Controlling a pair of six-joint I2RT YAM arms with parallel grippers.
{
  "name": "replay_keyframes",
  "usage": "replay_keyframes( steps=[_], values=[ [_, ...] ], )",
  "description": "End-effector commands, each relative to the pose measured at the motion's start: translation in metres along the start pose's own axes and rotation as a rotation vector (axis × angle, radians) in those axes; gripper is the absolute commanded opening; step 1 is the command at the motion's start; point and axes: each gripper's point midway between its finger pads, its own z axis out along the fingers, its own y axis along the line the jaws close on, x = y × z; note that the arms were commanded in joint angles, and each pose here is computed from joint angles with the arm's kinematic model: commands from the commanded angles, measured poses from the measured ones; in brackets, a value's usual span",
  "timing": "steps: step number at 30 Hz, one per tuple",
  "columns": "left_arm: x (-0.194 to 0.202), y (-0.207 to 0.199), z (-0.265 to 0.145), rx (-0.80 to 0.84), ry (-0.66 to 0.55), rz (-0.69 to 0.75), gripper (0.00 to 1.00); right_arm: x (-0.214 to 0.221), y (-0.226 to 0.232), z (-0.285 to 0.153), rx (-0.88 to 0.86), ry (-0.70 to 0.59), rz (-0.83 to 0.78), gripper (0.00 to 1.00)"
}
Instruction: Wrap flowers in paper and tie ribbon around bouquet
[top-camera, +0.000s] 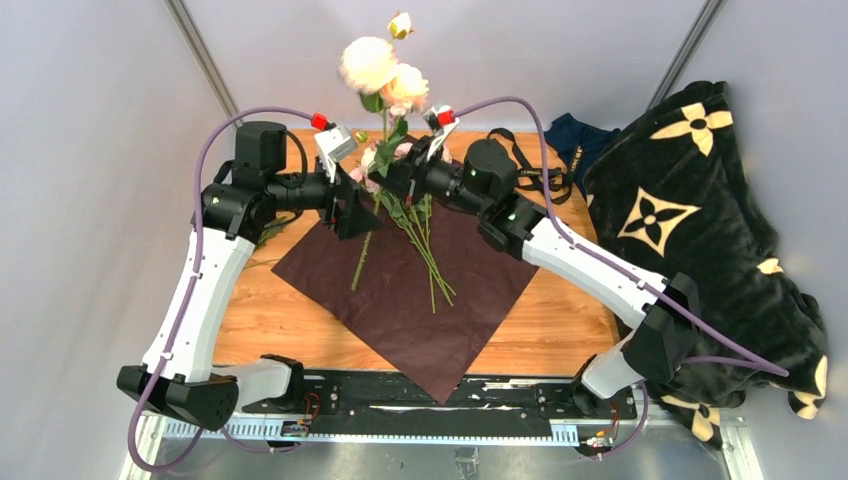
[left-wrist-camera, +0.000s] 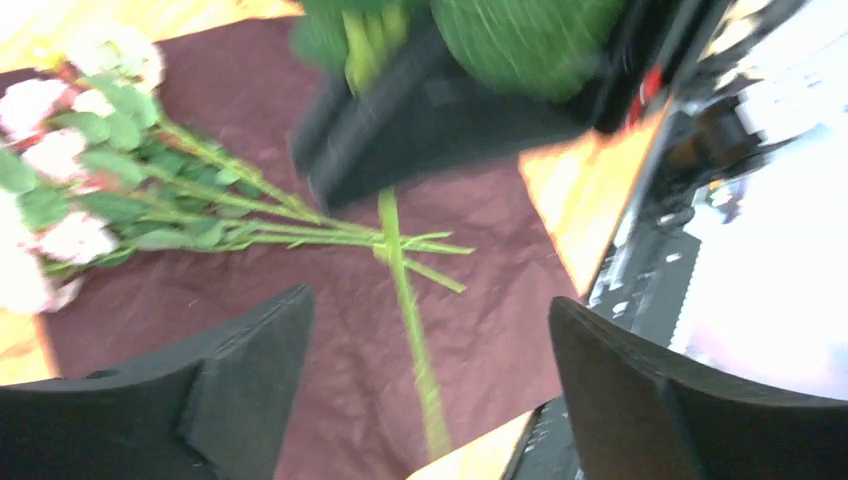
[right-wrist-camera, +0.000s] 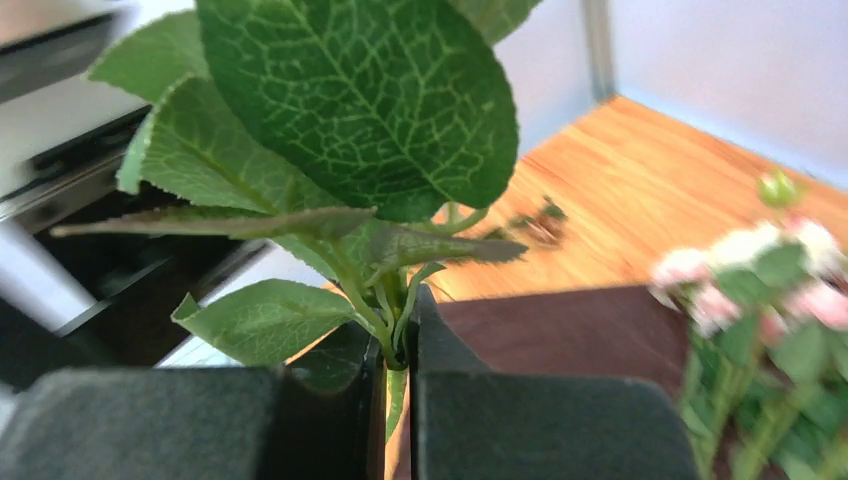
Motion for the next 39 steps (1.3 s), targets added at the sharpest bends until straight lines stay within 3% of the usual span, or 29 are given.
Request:
replay_keyframes(
  steps=[1, 2, 5, 7, 9, 12, 19, 22, 25, 28, 31, 35, 39],
  values=[
    [0.022, 0.036, -0.023, -0.275, 0.143, 0.079, 1.0, 0.013, -0.096, -0.022, 0.376, 0.166, 0.052, 0.0],
    [0.034, 0.066, -0.039, -0.445, 0.225, 0.112, 1.0, 0.03, -0.114, -0.029, 0.429, 0.284, 0.072, 0.0],
    [0.077, 0.121, -0.076, -0.702, 0.44, 0.145, 1.0, 0.098, -0.165, -0.056, 0.589, 0.679, 0.069, 0.0],
    [0.107, 0.144, -0.095, -0.753, 0.533, 0.105, 1.0, 0.134, -0.182, -0.065, 0.622, 0.838, 0.076, 0.0],
    [0.138, 0.165, -0.116, -0.805, 0.614, 0.045, 1.0, 0.163, -0.198, -0.062, 0.636, 0.905, 0.088, 0.0],
    [0.175, 0.197, -0.162, -0.953, 0.736, -0.05, 1.0, 0.185, -0.224, -0.049, 0.677, 0.915, 0.074, 0.0],
    [0.24, 0.226, -0.205, -1.029, 0.896, -0.149, 1.0, 0.228, -0.28, -0.037, 0.804, 0.962, 0.002, 0.0],
    [0.269, 0.239, -0.215, -1.034, 0.949, -0.193, 0.99, 0.234, -0.29, -0.038, 0.855, 0.954, 0.004, 0.11],
    [0.298, 0.249, -0.218, -0.993, 1.01, -0.234, 0.94, 0.228, -0.292, -0.04, 0.883, 0.937, -0.004, 0.4],
    [0.327, 0.258, -0.213, -0.913, 1.076, -0.25, 0.86, 0.212, -0.286, -0.042, 0.886, 0.919, -0.027, 0.59],
    [0.343, 0.273, -0.207, -0.887, 1.099, -0.236, 0.82, 0.192, -0.269, -0.045, 0.866, 0.9, -0.052, 0.62],
    [0.353, 0.3, -0.207, -0.931, 1.108, -0.242, 0.68, 0.174, -0.242, -0.051, 0.82, 0.875, -0.086, 0.62],
    [0.366, 0.308, -0.193, -0.868, 1.092, -0.272, 0.66, 0.164, -0.224, -0.062, 0.803, 0.863, -0.097, 0.62]
  ],
)
